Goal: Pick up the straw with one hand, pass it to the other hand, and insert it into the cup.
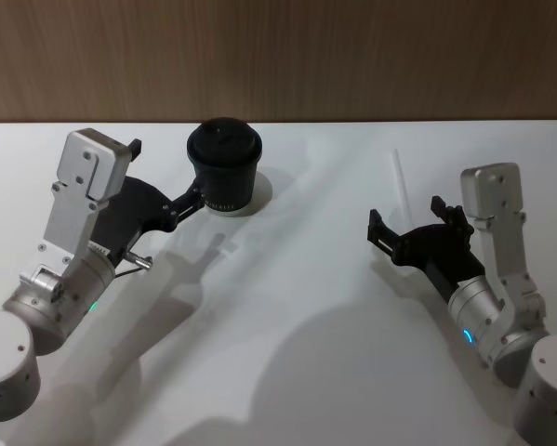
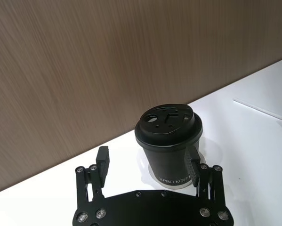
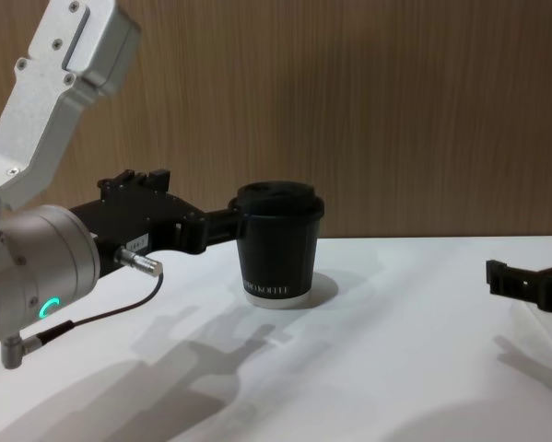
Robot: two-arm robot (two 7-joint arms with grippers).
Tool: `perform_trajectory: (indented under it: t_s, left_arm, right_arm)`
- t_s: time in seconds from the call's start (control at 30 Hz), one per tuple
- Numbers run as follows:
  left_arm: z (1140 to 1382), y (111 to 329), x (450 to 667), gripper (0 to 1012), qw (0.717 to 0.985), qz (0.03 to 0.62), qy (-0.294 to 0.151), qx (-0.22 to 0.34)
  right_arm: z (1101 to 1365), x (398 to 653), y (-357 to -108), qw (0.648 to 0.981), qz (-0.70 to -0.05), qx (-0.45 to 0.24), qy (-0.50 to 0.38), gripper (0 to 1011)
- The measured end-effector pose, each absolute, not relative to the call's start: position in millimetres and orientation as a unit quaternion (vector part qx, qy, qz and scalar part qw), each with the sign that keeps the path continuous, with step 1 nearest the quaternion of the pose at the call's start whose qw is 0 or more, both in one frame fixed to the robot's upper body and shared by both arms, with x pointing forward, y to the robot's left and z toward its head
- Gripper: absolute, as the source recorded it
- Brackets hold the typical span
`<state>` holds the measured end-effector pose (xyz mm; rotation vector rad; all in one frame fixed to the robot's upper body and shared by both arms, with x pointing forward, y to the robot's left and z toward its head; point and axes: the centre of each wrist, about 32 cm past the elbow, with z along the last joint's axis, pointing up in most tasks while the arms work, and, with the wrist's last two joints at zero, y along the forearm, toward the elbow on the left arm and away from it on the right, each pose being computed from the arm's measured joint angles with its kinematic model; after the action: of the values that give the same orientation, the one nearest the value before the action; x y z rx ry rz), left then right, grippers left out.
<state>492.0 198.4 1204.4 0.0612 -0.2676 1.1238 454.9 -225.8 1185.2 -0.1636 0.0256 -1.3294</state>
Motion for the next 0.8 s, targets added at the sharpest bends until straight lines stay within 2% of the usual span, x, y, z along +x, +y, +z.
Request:
perform_trajectory:
  t_s: [0.8]
  left_arm:
    - [1204,198,492,1003,0.837,0.531,-0.126,0.029]
  right_arm:
    - [1171,460,-230,0.778,-0.62,-0.088,0.038,1001]
